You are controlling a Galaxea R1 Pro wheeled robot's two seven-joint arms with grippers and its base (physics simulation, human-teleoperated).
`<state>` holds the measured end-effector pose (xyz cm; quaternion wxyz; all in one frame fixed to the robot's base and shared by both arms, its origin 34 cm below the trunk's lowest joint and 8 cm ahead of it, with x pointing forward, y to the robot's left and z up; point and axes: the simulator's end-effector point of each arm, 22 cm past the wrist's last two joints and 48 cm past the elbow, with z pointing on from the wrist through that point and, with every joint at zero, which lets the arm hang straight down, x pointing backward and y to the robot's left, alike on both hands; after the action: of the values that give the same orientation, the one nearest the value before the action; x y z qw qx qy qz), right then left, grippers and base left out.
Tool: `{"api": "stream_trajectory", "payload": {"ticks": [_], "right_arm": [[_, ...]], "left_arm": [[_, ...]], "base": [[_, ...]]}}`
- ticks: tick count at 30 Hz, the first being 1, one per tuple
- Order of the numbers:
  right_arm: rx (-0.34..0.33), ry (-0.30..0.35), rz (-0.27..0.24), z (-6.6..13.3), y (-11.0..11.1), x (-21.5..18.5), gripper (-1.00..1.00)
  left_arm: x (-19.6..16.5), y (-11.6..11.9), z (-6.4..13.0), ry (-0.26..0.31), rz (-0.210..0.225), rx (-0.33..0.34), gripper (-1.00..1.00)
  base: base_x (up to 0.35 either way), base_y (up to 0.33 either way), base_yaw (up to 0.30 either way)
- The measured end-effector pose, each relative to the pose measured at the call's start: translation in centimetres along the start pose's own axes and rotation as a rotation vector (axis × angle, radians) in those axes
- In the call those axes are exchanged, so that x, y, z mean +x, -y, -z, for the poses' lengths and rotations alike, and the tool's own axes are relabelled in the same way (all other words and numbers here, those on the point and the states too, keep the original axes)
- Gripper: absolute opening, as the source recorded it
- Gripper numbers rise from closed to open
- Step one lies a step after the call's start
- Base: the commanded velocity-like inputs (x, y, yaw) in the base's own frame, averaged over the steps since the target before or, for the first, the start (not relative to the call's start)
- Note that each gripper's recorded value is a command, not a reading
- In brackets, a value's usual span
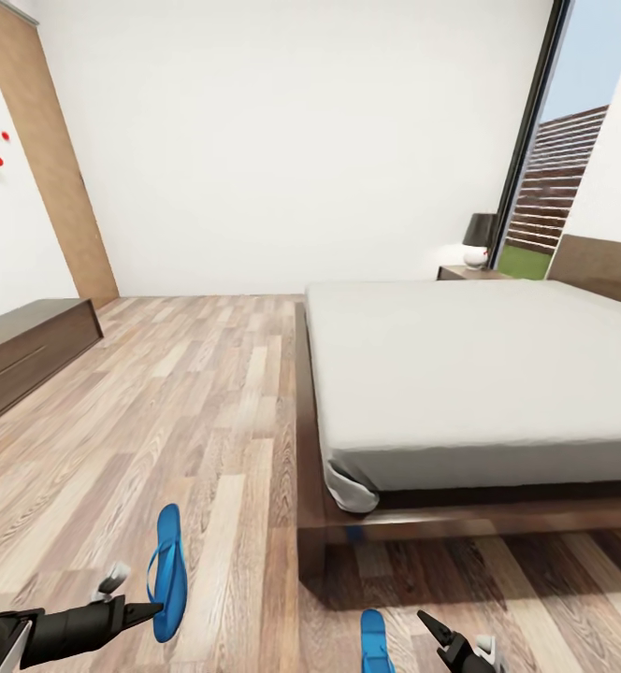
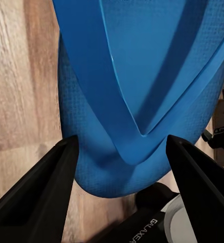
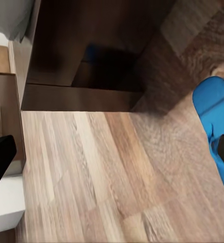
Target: In the bedroom, move the book from the bed onto either nightstand, and place the two sandals side by side next to the bed.
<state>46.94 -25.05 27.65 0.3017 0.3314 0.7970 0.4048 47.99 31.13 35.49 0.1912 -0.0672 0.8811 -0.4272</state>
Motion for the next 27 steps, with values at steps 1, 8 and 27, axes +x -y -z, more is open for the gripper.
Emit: {"api": "stream_trajectory", "payload": {"ticks": [1, 8, 27], "right_arm": [[0.000, 0.000, 0.000, 0.00, 0.00, 0.00, 1.00], [0.000, 0.000, 0.000, 0.01, 0.01, -0.01, 1.00], [-0.007, -0.002, -0.003, -0.24, -0.29, 0.38, 1.00]], "left_arm": [[0.01, 0.00, -0.01, 0.000, 0.000, 0.000, -1.00], [0.03, 0.01, -0.04, 0.000, 0.001, 0.000, -1.00], [-0.02, 0.04, -0.04, 0.001, 0.001, 0.001, -1.00]], "base": [[0.000, -0.191, 0.127], [0.000, -0.194, 0.114], [0.000, -0.195, 0.006]]}}
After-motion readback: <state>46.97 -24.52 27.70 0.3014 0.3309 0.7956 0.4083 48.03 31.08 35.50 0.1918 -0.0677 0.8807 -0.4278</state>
